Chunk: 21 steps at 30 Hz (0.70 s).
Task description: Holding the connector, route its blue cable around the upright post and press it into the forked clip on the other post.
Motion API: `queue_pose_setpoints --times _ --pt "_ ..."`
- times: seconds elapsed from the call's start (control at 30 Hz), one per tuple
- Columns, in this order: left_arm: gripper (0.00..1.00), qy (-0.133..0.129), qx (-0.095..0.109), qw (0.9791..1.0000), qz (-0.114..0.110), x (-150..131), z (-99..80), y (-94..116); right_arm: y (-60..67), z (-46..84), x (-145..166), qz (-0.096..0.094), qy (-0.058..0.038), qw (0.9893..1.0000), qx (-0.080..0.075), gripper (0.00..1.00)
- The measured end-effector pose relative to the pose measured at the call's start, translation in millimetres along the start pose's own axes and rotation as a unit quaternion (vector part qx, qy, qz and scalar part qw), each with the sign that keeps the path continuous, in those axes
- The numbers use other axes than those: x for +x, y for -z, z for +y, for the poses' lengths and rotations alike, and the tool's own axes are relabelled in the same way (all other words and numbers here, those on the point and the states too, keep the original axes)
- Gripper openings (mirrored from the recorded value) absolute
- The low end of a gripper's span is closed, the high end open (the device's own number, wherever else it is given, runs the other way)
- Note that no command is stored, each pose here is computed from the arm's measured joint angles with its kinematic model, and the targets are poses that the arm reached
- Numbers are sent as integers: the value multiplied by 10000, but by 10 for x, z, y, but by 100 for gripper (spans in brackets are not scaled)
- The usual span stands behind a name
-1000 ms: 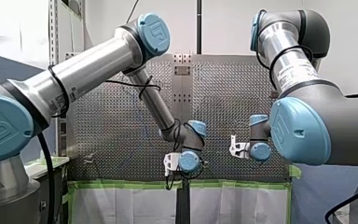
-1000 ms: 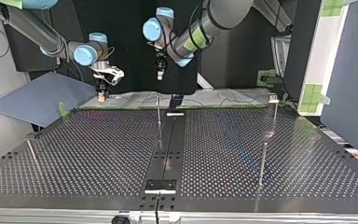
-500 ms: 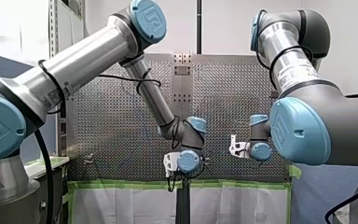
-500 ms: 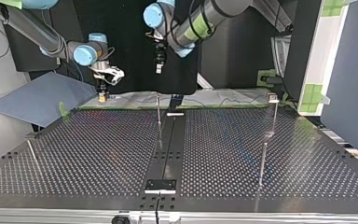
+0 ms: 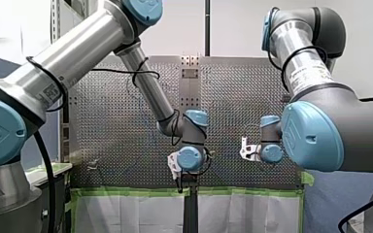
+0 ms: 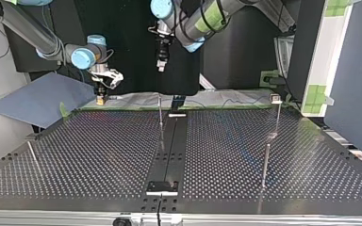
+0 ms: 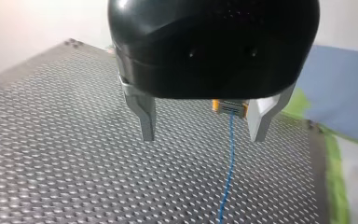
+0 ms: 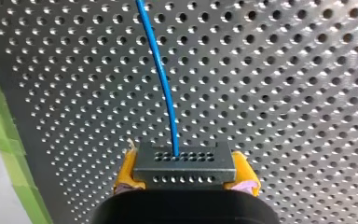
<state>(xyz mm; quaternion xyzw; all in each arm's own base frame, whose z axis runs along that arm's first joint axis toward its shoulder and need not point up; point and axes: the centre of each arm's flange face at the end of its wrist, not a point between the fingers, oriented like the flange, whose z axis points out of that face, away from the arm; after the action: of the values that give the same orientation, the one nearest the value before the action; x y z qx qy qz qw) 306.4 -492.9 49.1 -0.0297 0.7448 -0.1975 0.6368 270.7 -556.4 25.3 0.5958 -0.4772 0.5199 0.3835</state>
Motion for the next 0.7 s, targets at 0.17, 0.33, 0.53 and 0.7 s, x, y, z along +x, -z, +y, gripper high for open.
queue_pose_setpoints --times 0.17,0.33,0.53,0.7 --pt "96 289 76 9994 -156 -159 10 93 37 -34 216 -2 -25 10000 -6 0" --pt "96 319 62 9993 -161 -214 81 218 87 -65 456 -4 -47 10000 28 0" --pt "96 316 7 9995 -82 -158 217 336 136 -107 746 98 -85 9998 164 0" --pt "96 463 -29 9989 -88 -112 320 415 157 -123 985 295 -94 9993 208 0"
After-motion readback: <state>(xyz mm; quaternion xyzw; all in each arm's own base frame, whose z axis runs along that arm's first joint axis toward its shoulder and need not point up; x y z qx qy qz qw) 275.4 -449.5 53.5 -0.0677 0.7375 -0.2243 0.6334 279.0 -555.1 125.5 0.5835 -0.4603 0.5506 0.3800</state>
